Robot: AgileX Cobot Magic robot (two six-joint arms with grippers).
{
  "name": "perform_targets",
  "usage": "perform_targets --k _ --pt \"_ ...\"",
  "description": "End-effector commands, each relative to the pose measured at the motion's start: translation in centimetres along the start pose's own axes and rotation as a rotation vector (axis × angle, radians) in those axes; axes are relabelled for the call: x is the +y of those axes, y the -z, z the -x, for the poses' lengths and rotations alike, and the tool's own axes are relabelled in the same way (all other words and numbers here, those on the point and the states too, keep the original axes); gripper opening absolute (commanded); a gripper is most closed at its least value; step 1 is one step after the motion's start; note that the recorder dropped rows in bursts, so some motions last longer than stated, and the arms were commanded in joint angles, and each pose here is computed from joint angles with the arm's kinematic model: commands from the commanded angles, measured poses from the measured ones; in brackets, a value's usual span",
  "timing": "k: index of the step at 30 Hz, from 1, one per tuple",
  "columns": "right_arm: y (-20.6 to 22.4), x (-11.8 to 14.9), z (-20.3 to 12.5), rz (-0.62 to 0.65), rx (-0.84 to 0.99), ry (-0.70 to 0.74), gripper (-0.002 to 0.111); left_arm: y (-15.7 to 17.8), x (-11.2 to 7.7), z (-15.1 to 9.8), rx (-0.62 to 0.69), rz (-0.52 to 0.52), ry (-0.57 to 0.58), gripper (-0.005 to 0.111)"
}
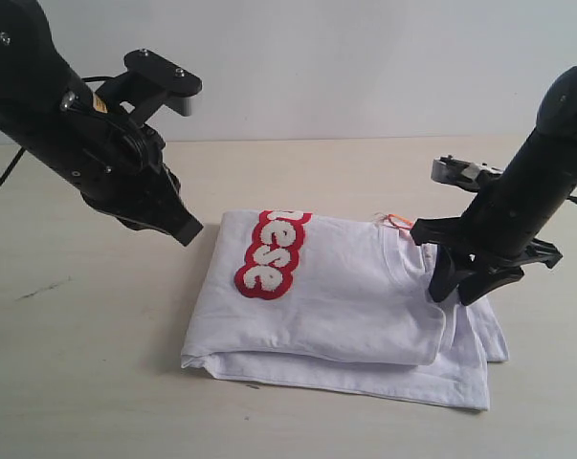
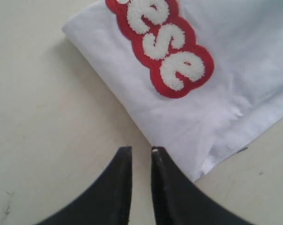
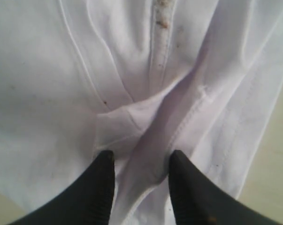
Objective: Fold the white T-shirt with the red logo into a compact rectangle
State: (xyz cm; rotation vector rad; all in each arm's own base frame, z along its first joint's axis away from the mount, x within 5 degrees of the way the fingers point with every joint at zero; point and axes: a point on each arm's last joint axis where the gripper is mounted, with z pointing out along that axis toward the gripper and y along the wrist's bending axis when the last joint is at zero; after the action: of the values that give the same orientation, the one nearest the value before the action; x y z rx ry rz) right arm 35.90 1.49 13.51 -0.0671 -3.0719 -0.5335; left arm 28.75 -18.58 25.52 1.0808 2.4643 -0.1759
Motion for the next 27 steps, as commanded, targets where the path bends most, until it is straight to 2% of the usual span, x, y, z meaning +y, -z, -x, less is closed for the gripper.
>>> perform_targets --k 1,5,7,9,12,14,17,19,21,23,27 --pt "0.7 0.2 0.2 0.003 0.006 0.01 0.039 1.1 1.0 0.0 -0.096 0.053 0.081 0.015" --pt "2.8 0.9 0.6 -0.001 -0.049 0.043 0.039 3.8 3.4 -1.4 -0.244 0.141 0.17 0.011" --pt "4.0 1.3 0.5 -0.004 -0.09 0.057 0.039 5.9 5.1 -2.7 -0.338 0.209 0.256 0.01" --pt "5.2 1.7 0.3 -0.006 -0.13 0.07 0.039 8.9 6.7 -4.4 -0.456 0.289 0.362 0.009" --pt "6.4 2.2 0.0 -0.007 -0.163 0.084 0.039 13.8 7.8 -6.8 -0.6 0.409 0.44 0.008" --pt "6.9 2.3 -0.1 -0.008 -0.178 0.09 0.039 17.1 7.9 -8.3 -0.711 0.487 0.494 0.007" --pt "7.4 2.5 -0.3 -0.006 -0.191 0.093 0.039 21.9 7.2 -11.6 -0.939 0.663 0.553 0.004" --pt "7.5 2.6 -0.2 -0.003 -0.2 0.092 0.039 25.2 6.1 -14.3 -1.095 0.83 0.577 0.0" --pt "7.6 2.7 -0.1 0.01 -0.213 0.085 0.039 27.6 4.6 -16.1 -1.227 0.95 0.597 0.0" --pt "7.6 2.8 -0.1 0.018 -0.22 0.092 0.039 28.6 3.8 -16.8 -1.306 0.982 0.626 0.0" --pt "7.6 3.0 -0.1 0.036 -0.224 0.094 0.039 27.7 4.1 -16.6 -1.247 0.933 0.652 0.0"
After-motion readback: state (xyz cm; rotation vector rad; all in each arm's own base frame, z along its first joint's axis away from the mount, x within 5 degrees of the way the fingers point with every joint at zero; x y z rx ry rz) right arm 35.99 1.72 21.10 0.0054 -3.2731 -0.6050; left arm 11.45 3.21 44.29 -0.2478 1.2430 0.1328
